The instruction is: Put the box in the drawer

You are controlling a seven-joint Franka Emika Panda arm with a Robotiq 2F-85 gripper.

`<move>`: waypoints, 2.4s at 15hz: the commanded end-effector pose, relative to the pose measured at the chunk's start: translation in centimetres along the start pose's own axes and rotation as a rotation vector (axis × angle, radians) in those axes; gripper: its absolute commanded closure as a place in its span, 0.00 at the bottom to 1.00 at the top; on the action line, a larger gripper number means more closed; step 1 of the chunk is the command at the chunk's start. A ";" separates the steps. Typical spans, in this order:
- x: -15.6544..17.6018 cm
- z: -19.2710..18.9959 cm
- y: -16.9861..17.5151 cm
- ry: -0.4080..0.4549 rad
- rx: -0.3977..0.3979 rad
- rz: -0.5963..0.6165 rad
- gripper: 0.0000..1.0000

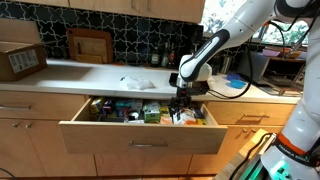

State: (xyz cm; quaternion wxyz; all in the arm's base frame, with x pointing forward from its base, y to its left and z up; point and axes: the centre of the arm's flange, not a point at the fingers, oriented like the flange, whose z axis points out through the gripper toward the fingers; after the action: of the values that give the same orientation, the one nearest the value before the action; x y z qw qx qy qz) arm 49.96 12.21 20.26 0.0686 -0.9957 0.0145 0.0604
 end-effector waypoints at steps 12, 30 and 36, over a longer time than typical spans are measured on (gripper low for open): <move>-1.5 -7.8 -5.3 -0.246 -0.255 0.177 0.00; 0.2 2.0 -10.5 -0.244 -0.148 0.306 0.65; 1.2 3.2 -8.9 -0.172 -0.183 0.490 1.00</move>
State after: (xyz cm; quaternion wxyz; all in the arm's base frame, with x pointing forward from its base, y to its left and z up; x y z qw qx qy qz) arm 51.10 21.62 19.03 -0.0176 -0.9633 0.2064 0.1710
